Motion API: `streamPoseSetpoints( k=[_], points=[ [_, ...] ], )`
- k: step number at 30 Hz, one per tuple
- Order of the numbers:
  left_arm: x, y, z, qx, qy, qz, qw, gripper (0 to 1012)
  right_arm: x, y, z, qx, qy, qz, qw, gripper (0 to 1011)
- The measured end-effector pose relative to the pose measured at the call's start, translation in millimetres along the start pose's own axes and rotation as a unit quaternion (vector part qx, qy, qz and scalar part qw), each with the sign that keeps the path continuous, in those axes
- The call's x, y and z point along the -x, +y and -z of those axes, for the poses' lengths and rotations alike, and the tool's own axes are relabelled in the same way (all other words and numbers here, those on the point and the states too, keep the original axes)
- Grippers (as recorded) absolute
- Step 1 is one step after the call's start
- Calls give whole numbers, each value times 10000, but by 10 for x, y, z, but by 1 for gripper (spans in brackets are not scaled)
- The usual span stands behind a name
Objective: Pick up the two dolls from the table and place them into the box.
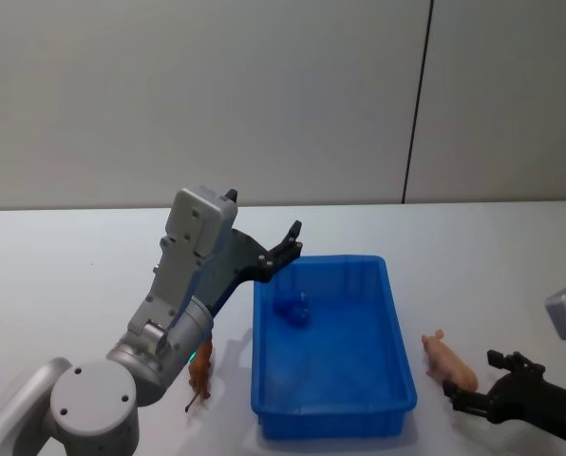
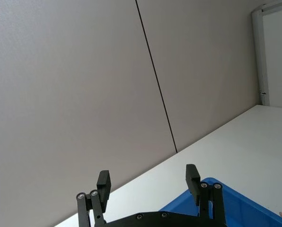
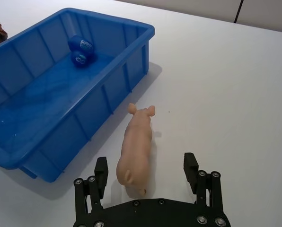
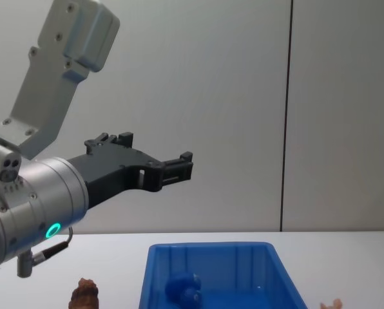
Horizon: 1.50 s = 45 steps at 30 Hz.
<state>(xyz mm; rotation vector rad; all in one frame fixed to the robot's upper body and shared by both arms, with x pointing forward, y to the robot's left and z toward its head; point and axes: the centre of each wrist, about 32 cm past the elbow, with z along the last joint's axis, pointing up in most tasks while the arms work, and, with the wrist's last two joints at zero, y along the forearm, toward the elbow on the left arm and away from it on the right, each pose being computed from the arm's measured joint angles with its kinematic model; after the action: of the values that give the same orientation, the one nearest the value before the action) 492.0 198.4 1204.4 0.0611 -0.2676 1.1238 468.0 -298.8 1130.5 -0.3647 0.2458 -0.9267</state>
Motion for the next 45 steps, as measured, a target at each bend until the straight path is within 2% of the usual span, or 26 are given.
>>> streamPoseSetpoints(
  k=[9, 12, 14, 15, 17, 22, 28, 34, 40, 45],
  points=[
    [0, 0, 0, 0, 0, 0, 10000, 1004, -6, 50, 14, 133, 15, -61, 9999, 813],
    [0, 0, 0, 0, 0, 0, 10000, 1004, -11, 63, 15, 167, 20, -65, 9998, 693],
    [0, 0, 0, 0, 0, 0, 10000, 1004, -12, 69, 14, 175, 19, -67, 9998, 652],
    [0, 0, 0, 0, 0, 0, 10000, 1004, -14, 73, 13, 184, 20, -67, 9998, 592],
    [0, 0, 0, 0, 0, 0, 10000, 1004, -17, 77, 8, 187, 15, -65, 9998, 555],
    [0, 0, 0, 0, 0, 0, 10000, 1004, -22, 85, -10, 172, 4, -61, 9998, 387],
    [0, 0, 0, 0, 0, 0, 10000, 1004, -19, 87, -45, 65, -50, -51, 10000, 381],
    [0, 0, 0, 0, 0, 0, 10000, 1004, -13, 81, -137, -217, -147, 7, 9997, 380],
    [0, 0, 0, 0, 0, 0, 10000, 1004, 3, 76, -262, -565, -268, 68, 9980, 380],
    [0, 0, 0, 0, 0, 0, 10000, 1004, 31, 83, -422, -938, -404, 67, 9948, 380]
  ],
)
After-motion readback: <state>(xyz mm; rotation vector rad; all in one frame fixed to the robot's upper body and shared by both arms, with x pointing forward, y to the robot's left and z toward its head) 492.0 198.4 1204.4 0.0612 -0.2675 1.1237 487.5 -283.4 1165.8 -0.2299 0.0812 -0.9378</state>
